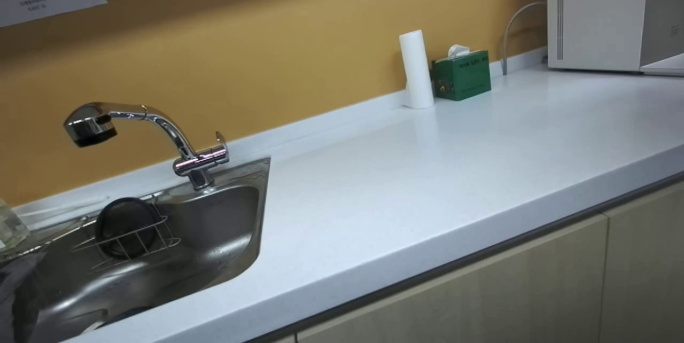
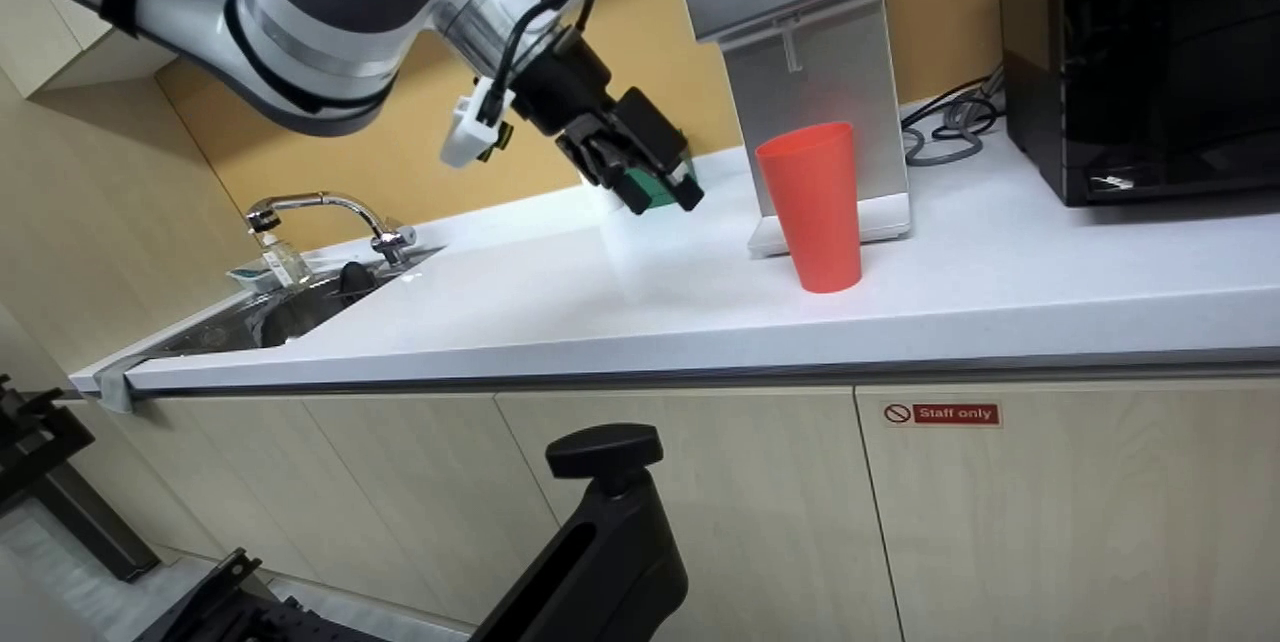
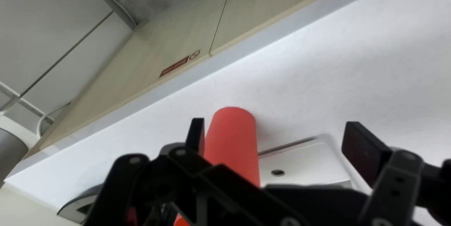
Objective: Put the cup on the dispenser
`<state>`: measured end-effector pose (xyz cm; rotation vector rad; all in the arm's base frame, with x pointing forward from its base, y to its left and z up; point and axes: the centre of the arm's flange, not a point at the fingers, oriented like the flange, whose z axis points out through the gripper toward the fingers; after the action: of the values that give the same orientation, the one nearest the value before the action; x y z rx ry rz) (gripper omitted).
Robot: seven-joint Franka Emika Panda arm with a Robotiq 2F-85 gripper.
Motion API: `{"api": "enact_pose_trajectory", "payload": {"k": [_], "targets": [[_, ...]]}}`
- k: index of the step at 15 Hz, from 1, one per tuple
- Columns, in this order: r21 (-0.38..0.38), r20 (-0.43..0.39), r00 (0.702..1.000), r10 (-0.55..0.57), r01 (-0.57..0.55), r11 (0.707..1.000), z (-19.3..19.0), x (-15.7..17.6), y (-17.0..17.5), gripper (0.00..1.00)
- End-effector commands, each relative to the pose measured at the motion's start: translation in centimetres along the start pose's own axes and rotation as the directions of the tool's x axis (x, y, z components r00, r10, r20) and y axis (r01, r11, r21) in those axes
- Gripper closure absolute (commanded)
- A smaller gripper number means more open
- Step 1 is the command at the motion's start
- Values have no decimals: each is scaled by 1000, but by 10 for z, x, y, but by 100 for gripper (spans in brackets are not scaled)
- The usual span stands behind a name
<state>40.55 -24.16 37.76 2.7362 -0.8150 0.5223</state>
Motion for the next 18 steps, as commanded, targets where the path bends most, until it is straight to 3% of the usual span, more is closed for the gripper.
{"api": "enact_pose_trajectory", "payload": {"k": [1, 6, 9, 18], "targets": [[-19, -28, 1000, 4, -5, 1000, 3, 5, 4, 0], [-37, -45, 999, 6, -8, 999, 12, 13, 6, 0], [-22, -108, 991, 78, -80, 997, 18, 10, 7, 0], [-4, -300, 913, 278, -292, 956, 39, -4, 27, 0]]}}
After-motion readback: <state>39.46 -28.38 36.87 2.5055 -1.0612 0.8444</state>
